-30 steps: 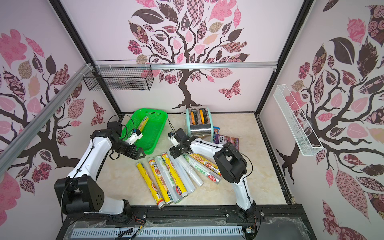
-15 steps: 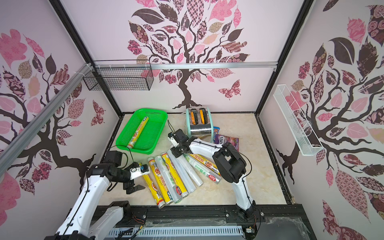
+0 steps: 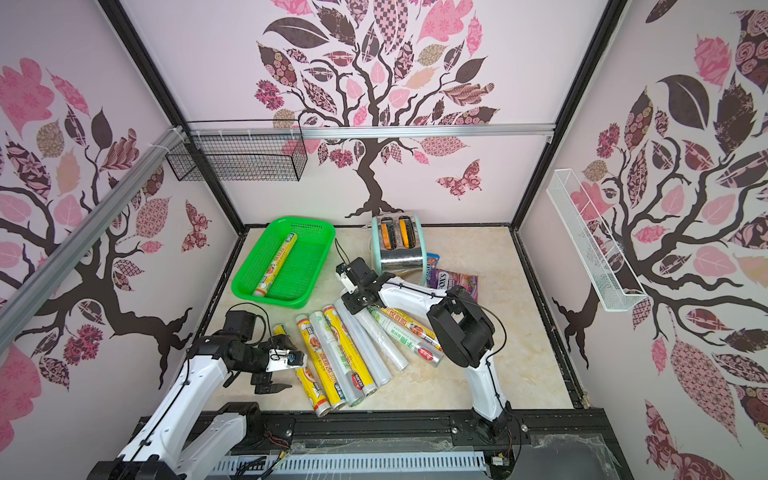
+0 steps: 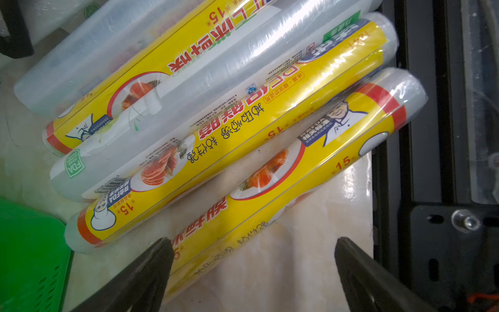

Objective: Put the plastic wrap into the basket
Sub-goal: Pick up the plastic wrap from the center of the board, then adjust the plastic wrap at the center of the board.

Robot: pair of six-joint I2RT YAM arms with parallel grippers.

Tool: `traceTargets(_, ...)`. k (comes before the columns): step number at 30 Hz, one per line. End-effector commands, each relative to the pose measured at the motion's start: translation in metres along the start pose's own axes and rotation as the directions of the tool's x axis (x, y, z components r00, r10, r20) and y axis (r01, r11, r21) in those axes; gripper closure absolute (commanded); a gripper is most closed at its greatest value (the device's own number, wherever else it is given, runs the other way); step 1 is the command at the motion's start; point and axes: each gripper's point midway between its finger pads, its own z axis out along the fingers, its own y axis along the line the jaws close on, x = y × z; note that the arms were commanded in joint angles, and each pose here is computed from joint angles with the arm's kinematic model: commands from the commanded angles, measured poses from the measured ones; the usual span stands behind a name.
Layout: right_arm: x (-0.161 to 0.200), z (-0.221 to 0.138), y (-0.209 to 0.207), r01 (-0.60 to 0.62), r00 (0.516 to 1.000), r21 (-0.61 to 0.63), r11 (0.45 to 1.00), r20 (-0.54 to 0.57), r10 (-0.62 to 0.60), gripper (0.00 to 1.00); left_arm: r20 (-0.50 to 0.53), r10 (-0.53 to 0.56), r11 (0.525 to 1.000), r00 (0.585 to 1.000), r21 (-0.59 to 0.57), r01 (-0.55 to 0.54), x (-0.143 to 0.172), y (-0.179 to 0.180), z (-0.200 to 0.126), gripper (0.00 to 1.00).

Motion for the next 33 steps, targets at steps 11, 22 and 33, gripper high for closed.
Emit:
traceTargets(11, -0.039, -0.074, 0.02, -0.019, 0.995, -0.102, 0.995, 0.097, 0.029, 0.64, 0.041, 0.054, 0.999, 0.998, 0.0, -0.054, -0.013, 0.006, 0.02, 0.02)
traceTargets(22, -0.052, -0.122, -0.026, -0.161, 0.966, -0.082, 0.984, 0.191, 0.174, 0.66, 0.033, 0.122, 0.993, 0.992, -0.001, -0.122, -0.029, 0.01, 0.043, 0.02)
traceTargets(33, -0.047, -0.143, -0.053, -0.162, 0.963, -0.03, 0.986, 0.212, 0.164, 0.67, 0.051, 0.193, 0.979, 0.98, -0.077, -0.189, -0.039, 0.036, 0.068, 0.02)
